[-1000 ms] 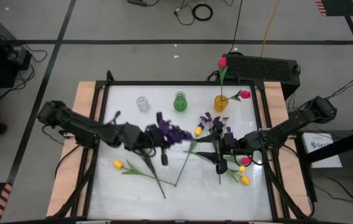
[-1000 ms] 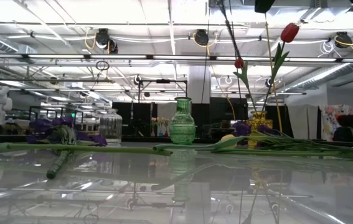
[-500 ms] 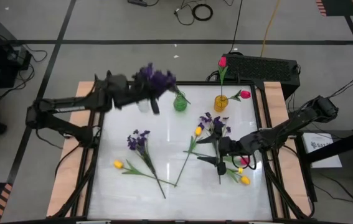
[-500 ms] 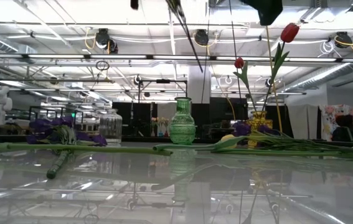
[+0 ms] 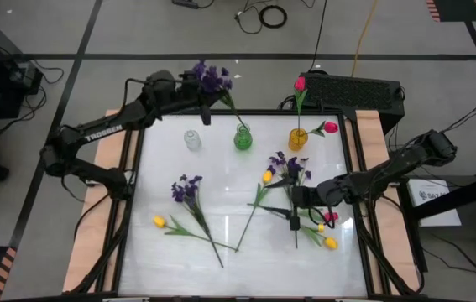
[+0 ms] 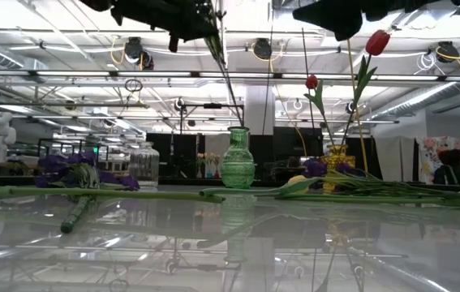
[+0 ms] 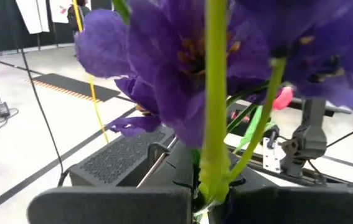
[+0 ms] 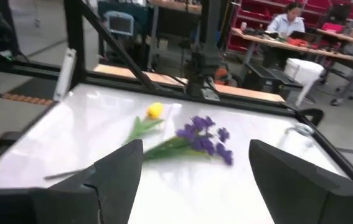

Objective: Sort flowers into vase by color
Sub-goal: Put the middle purple flowers into the green vase

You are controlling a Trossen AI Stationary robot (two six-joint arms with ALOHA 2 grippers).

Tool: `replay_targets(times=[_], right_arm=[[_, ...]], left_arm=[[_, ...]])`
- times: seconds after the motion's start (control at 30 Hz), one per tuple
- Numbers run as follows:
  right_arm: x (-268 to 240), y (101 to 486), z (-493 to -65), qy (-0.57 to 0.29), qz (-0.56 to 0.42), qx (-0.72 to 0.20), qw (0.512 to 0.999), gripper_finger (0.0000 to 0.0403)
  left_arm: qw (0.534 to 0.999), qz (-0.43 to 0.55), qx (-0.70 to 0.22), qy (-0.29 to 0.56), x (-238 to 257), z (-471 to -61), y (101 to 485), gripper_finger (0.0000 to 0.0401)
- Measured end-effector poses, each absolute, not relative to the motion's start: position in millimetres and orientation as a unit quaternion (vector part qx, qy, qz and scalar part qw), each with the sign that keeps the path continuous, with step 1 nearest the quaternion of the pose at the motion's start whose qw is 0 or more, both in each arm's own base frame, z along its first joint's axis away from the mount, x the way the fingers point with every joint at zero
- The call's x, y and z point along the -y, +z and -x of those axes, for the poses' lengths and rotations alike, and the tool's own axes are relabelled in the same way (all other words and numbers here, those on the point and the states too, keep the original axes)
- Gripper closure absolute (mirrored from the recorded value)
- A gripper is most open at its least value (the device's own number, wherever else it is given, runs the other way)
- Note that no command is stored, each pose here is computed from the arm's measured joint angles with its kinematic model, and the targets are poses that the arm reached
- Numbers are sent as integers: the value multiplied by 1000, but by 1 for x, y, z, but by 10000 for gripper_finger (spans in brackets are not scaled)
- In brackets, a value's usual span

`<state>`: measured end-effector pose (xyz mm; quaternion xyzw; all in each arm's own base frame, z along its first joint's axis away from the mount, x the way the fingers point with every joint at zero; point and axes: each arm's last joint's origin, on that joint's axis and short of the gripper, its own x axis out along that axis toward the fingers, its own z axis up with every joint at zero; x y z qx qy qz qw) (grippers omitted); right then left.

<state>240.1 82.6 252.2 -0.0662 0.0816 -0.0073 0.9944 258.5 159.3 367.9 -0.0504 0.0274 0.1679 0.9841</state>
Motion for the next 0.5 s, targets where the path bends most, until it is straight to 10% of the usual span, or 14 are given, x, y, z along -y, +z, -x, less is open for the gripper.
replay_targets(times=[0.5], right_arm=[[-75, 250, -242, -22, 71, -96, 993, 118]], left_arm=[[977, 101, -67, 174, -183, -271, 340, 386]])
